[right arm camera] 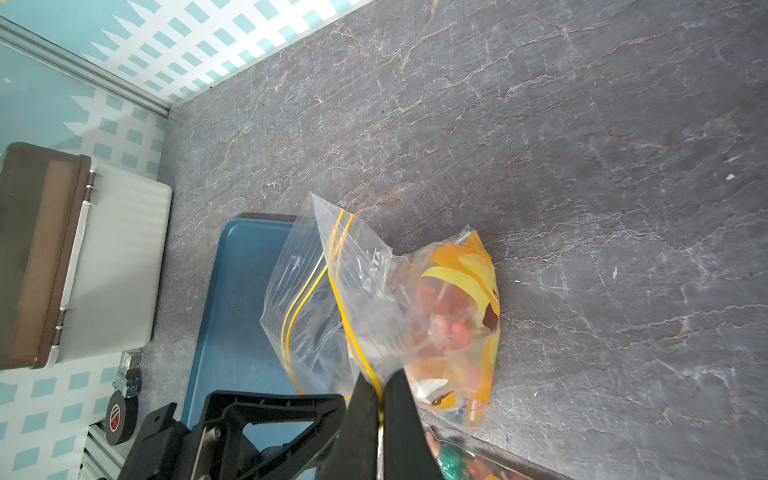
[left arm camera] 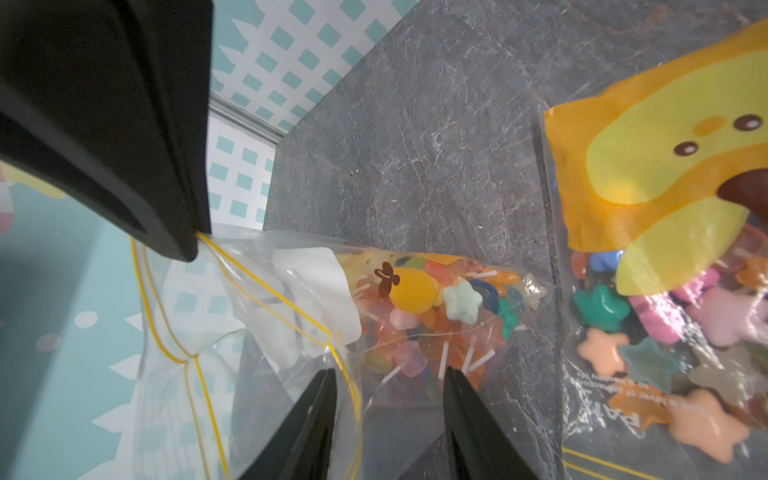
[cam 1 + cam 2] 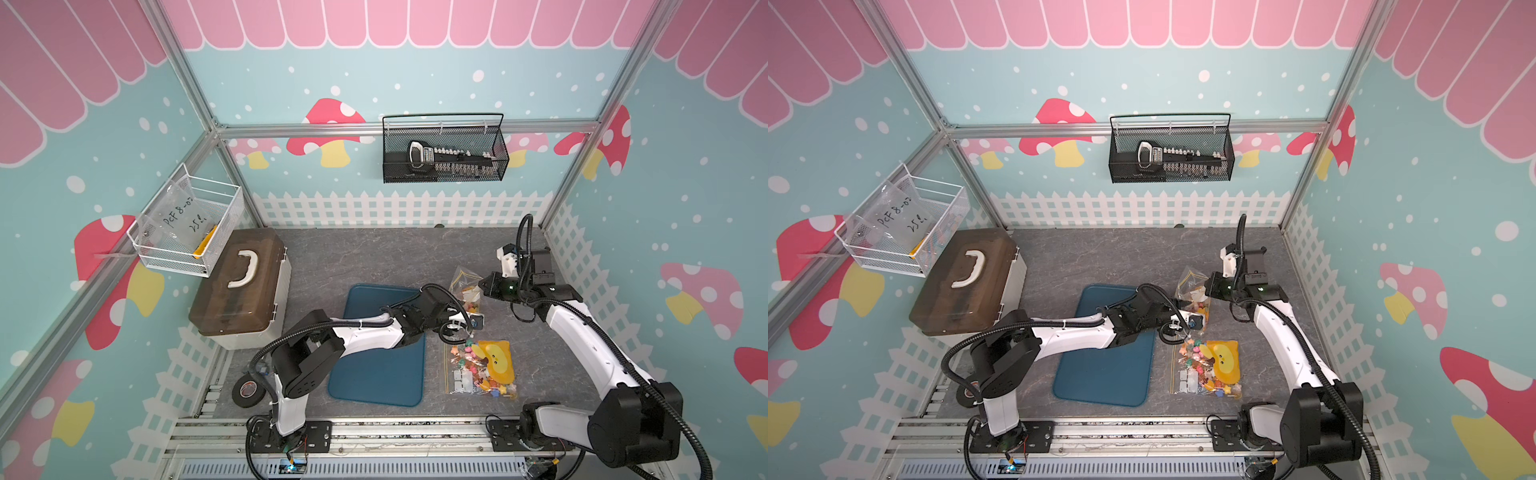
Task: Pour candies out of the ziploc bag
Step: Pick up the ziploc bag from the center of the board.
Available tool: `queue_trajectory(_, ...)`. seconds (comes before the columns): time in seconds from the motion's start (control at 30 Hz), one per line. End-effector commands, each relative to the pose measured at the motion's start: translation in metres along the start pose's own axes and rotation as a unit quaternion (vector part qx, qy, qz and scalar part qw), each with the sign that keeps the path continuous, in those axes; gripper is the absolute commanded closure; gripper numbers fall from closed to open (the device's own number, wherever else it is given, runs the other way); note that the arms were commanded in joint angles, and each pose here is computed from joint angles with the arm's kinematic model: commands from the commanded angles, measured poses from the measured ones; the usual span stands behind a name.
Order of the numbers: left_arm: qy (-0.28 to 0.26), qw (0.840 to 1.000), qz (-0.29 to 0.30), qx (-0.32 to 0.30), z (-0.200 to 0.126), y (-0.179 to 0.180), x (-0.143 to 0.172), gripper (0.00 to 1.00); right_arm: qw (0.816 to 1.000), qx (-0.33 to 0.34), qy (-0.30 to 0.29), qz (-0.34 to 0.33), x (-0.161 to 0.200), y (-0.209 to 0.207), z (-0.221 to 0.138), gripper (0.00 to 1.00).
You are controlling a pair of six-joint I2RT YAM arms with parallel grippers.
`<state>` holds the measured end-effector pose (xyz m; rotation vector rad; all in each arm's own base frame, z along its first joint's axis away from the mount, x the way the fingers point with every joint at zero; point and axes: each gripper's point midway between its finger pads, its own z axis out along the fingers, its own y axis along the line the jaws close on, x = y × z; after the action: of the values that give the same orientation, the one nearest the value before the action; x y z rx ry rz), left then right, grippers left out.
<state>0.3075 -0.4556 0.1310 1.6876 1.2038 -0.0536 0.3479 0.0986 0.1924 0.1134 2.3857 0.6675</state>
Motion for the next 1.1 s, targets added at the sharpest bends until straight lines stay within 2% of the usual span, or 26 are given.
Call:
queue_trajectory(0.0,0.011,0.999,0.019,-0.042,0.008,0.016,-0.003,0.55,1.000,-0.017,-0.019,-0.003,-0.007,0.007,-0.006,0.94)
queue_trajectory(0.17,0.023,0.996,0.029,-0.081,0.013,0.026,-0.003,0.62,1.000,-0.019,-0.020,-0.003,-0.006,0.007,-0.006,0.94)
queue_trajectory(0.23,0.024,0.995,0.030,-0.093,0.013,0.028,-0.004,0.69,1.000,-0.021,-0.019,-0.002,-0.005,0.008,-0.006,0.94)
queue_trajectory(0.37,0.024,0.994,0.032,-0.097,0.014,0.029,-0.005,0.77,0.999,-0.023,-0.023,-0.004,-0.006,0.009,-0.008,0.94)
queue_trajectory(0.57,0.019,0.994,0.018,-0.103,0.009,0.033,-0.012,1.00,0.999,-0.021,-0.027,-0.004,-0.008,0.010,-0.010,0.92)
queue_trajectory(0.87,-0.011,0.996,-0.034,-0.084,-0.012,0.046,-0.035,1.00,0.999,0.004,-0.045,0.000,-0.022,0.003,-0.009,0.84)
queue_trajectory(1.07,-0.040,0.994,-0.095,-0.024,-0.028,0.043,-0.047,1.00,0.998,0.014,-0.062,0.003,-0.034,0.001,-0.011,0.80)
